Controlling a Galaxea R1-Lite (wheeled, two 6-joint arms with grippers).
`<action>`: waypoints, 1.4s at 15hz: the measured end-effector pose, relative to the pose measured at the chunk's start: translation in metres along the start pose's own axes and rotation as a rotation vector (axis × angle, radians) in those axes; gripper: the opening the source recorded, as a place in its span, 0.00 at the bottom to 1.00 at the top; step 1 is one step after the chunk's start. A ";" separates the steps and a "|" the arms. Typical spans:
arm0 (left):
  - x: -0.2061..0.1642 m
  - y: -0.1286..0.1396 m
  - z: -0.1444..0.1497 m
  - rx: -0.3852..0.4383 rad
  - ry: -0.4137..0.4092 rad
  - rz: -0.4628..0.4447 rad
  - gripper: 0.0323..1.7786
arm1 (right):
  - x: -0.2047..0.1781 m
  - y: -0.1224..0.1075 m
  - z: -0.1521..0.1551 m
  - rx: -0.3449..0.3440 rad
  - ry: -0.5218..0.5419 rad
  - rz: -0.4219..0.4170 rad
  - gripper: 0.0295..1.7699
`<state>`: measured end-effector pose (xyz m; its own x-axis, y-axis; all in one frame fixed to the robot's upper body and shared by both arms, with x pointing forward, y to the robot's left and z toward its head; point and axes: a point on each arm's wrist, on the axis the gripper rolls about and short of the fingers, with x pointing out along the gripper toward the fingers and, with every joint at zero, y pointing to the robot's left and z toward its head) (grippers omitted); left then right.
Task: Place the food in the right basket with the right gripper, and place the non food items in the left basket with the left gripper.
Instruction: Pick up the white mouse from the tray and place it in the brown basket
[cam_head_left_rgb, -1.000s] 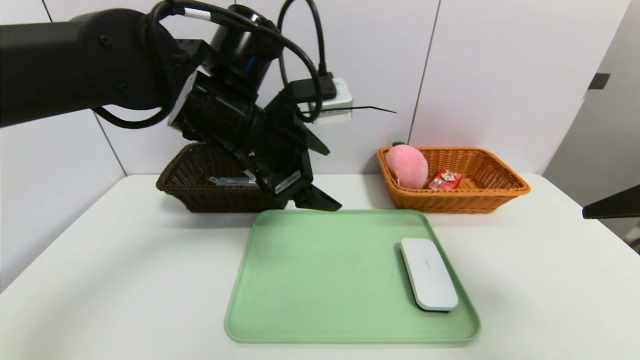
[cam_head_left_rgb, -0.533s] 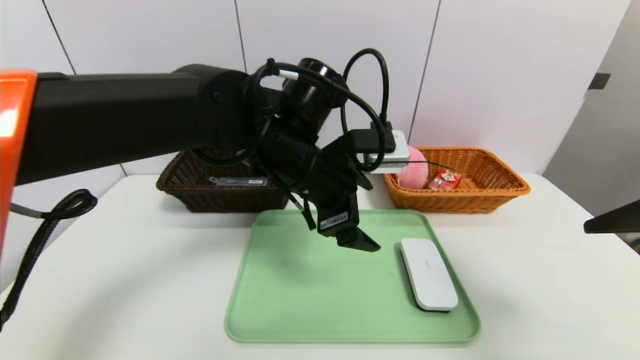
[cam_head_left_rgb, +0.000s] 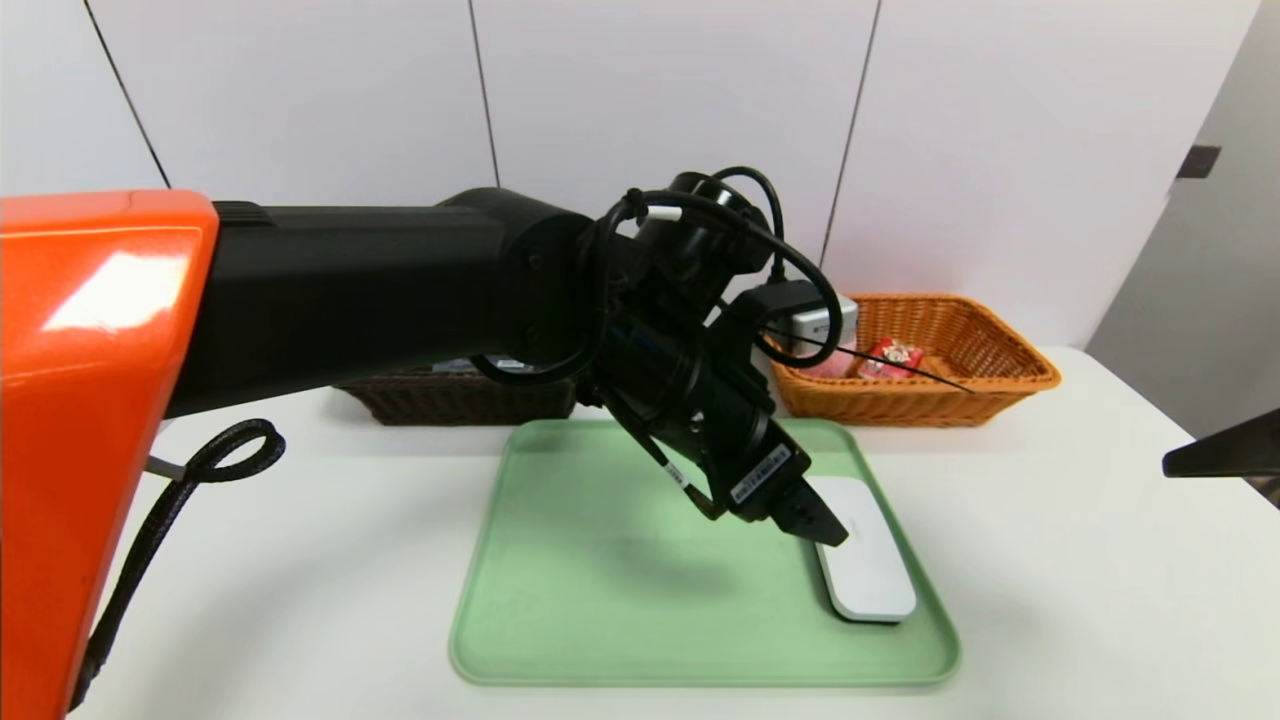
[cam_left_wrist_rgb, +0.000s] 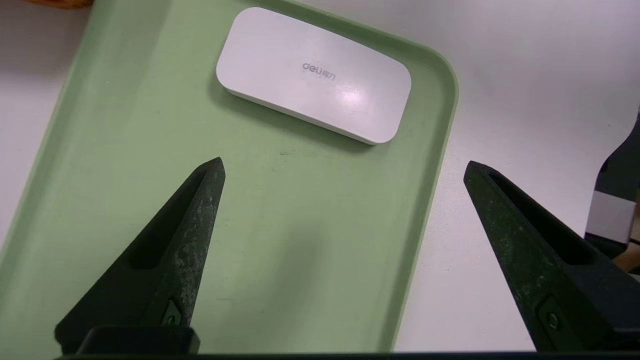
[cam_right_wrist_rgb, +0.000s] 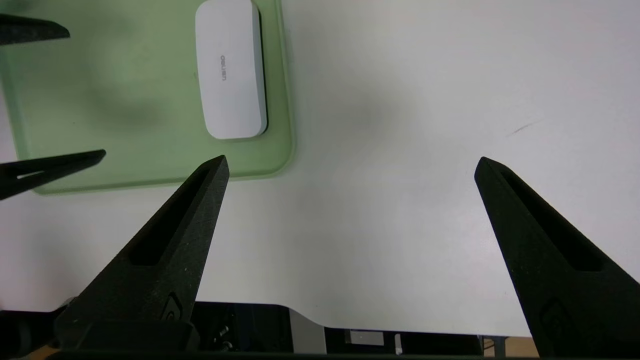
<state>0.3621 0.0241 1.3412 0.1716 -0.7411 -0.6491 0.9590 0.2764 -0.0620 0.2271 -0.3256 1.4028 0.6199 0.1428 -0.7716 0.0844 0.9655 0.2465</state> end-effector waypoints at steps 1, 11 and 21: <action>0.001 -0.002 0.000 -0.034 0.003 0.006 0.95 | 0.001 0.000 0.000 -0.001 -0.006 0.001 0.96; 0.059 -0.052 0.013 -0.361 -0.042 0.336 0.95 | 0.005 -0.002 -0.004 0.006 0.009 -0.002 0.96; 0.100 -0.065 0.010 -0.391 -0.106 0.462 0.95 | 0.007 -0.004 -0.009 0.007 0.019 0.000 0.96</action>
<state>0.3188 -0.0738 1.2879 0.5906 -0.5426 -0.5973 0.6298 0.7727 -0.0793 0.2240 -0.3263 1.3909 0.6048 0.1466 -0.7828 0.0904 0.9639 0.2504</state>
